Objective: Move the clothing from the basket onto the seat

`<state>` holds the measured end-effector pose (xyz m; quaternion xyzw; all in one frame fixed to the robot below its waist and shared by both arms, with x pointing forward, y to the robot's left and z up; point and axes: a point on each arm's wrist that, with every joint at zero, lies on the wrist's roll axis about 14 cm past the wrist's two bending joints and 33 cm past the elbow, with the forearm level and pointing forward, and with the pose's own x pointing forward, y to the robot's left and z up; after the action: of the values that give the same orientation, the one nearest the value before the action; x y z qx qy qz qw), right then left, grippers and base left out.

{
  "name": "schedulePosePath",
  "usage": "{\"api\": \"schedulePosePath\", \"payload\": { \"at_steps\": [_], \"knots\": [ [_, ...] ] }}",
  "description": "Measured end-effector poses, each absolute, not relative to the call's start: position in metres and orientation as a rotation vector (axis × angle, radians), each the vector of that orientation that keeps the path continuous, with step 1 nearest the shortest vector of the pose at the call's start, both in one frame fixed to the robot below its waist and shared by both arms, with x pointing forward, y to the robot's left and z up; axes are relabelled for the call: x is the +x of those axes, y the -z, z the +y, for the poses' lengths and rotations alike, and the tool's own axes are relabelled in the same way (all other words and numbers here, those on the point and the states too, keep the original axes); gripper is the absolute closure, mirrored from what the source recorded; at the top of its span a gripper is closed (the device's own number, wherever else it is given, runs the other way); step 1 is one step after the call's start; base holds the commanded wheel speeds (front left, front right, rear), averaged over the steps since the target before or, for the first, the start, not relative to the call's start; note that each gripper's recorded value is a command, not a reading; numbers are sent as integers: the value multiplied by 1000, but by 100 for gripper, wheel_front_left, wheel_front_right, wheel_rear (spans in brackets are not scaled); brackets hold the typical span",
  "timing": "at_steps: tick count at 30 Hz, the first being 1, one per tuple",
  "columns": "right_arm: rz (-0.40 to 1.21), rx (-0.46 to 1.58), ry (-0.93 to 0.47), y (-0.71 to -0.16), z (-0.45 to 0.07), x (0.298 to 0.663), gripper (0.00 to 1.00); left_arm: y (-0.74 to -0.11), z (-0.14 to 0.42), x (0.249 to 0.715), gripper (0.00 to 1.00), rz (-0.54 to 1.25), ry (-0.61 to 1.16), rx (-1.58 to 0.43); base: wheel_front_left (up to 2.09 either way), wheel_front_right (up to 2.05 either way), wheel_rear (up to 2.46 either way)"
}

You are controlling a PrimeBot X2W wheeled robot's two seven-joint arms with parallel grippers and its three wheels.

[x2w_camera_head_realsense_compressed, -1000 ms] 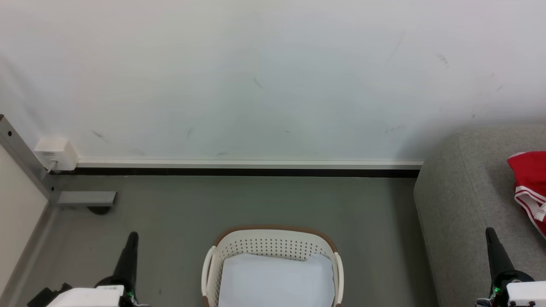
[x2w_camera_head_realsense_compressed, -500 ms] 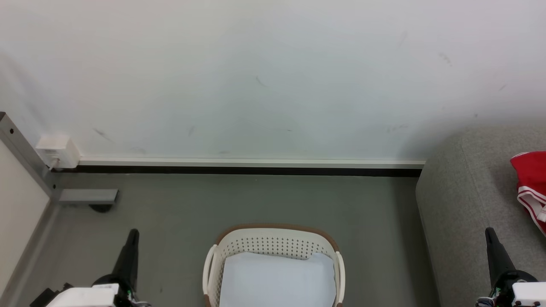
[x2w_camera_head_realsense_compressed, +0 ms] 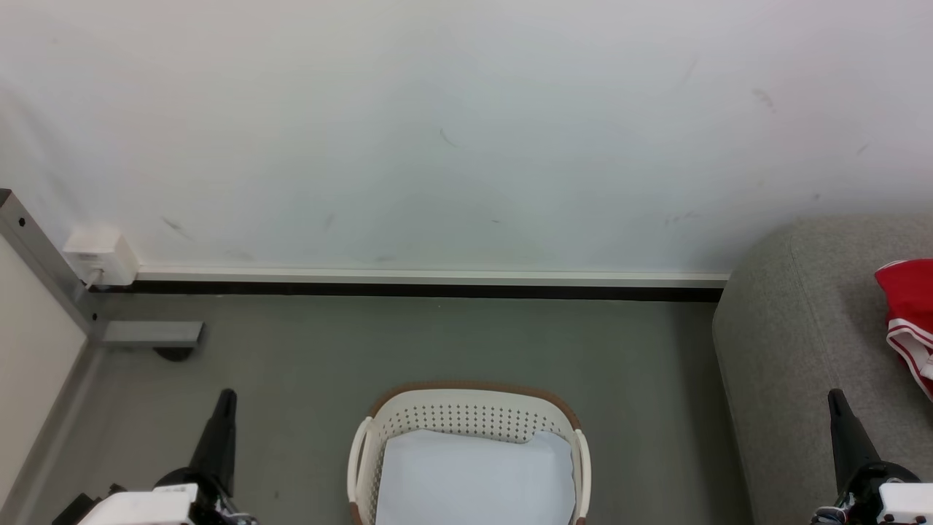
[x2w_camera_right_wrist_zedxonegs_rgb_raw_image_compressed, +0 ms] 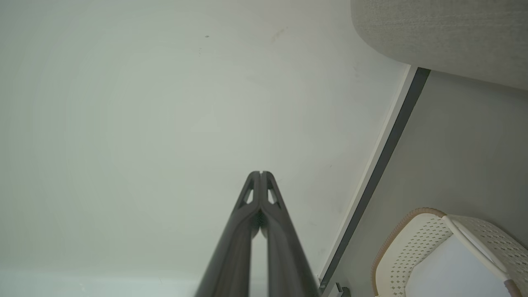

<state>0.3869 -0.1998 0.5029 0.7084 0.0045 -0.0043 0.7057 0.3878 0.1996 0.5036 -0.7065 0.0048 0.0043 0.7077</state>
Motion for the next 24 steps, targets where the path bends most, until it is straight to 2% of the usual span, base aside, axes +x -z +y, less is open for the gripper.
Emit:
{"api": "schedulePosePath", "payload": {
  "at_steps": [24],
  "knots": [
    [10, 1575, 9, -503, -200, 387, 100, -504, 199, 388, 100, 11, -9, -1569, 0, 0, 0]
  ]
}}
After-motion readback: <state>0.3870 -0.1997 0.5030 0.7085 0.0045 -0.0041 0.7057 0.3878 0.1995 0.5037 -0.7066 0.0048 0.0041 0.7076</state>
